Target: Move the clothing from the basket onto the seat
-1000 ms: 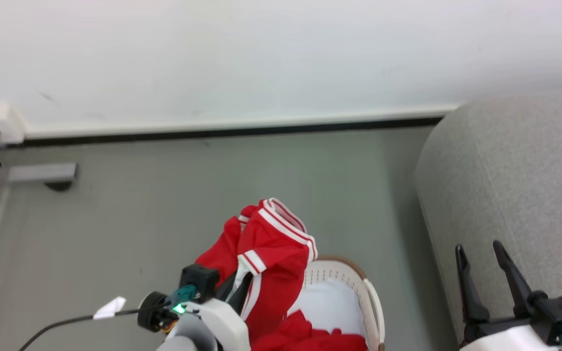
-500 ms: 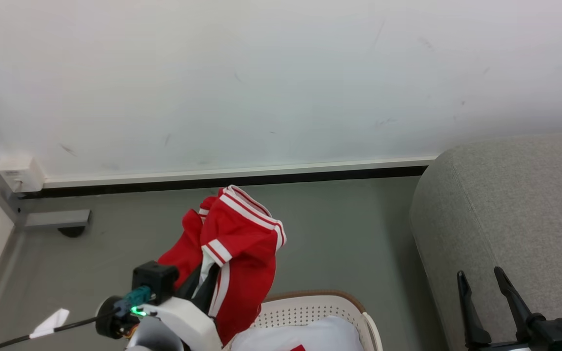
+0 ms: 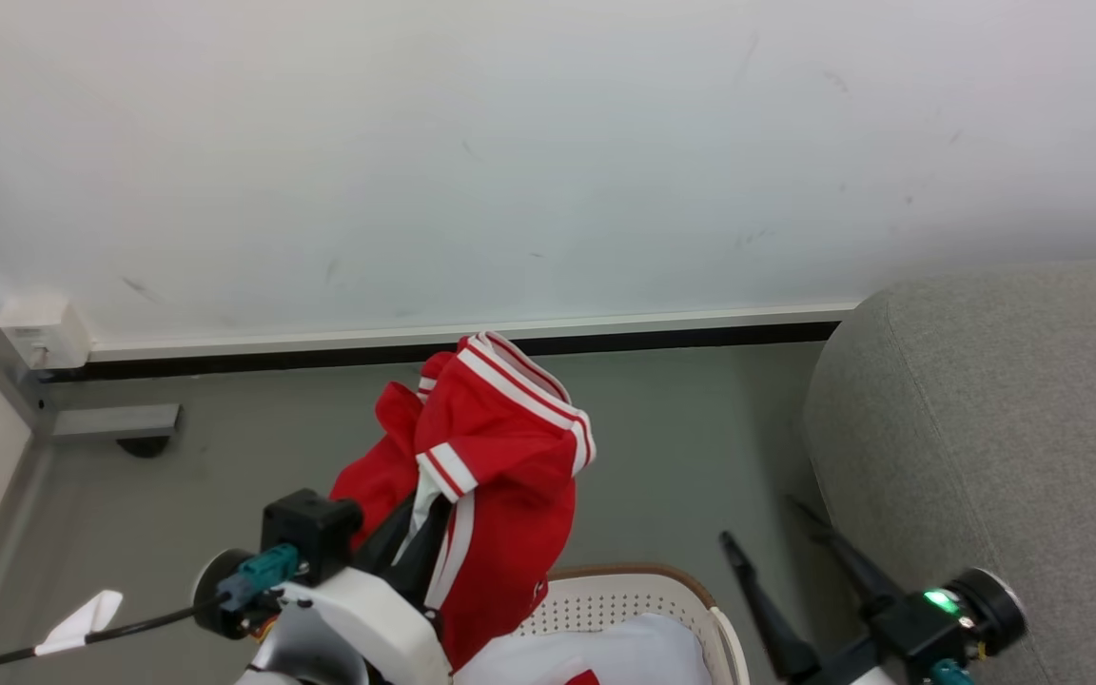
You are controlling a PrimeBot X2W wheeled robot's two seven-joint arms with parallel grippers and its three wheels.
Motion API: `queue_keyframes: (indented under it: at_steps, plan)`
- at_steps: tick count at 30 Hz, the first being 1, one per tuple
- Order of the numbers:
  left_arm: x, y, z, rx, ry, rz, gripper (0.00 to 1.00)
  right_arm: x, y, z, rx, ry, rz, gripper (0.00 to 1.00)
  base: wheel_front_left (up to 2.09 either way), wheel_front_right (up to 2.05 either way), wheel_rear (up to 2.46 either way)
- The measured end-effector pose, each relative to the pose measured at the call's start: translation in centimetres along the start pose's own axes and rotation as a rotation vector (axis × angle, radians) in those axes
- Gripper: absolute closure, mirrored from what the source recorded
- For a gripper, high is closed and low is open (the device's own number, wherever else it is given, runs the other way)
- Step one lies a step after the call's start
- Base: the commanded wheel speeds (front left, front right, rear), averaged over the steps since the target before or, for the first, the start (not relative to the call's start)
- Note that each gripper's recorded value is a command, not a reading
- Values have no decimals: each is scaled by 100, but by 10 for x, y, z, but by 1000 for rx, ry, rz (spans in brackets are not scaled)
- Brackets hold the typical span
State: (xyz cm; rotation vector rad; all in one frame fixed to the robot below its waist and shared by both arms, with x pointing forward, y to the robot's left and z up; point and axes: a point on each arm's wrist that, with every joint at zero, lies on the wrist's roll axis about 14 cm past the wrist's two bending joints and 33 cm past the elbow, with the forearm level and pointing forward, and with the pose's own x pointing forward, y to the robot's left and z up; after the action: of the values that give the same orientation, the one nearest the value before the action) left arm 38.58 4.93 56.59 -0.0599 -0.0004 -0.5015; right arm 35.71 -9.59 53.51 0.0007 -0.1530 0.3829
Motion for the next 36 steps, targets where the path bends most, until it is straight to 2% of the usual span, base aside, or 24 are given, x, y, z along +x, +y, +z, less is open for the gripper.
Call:
queue_keyframes:
  at_steps: [4, 8, 18, 28, 36]
  plan:
    - [1, -9, 8, 3, -15, -35, 100, 9, 28, -3, -33, 21, 142, 0, 0, 0, 0]
    - [2, -18, 22, 8, -49, -63, 100, 15, 45, -8, -32, 48, 230, 0, 0, 0, 0]
    - [2, -25, 35, 17, -75, -86, 100, 17, 99, -16, 166, 99, 358, 0, 0, 0, 0]
    - [6, -50, 38, 0, -79, -154, 100, 23, 122, -21, 272, 142, 394, 0, 0, 0, 0]
    - [5, -66, 38, -24, -74, -196, 100, 36, 114, -21, 273, 141, 358, 0, 0, 0, 0]
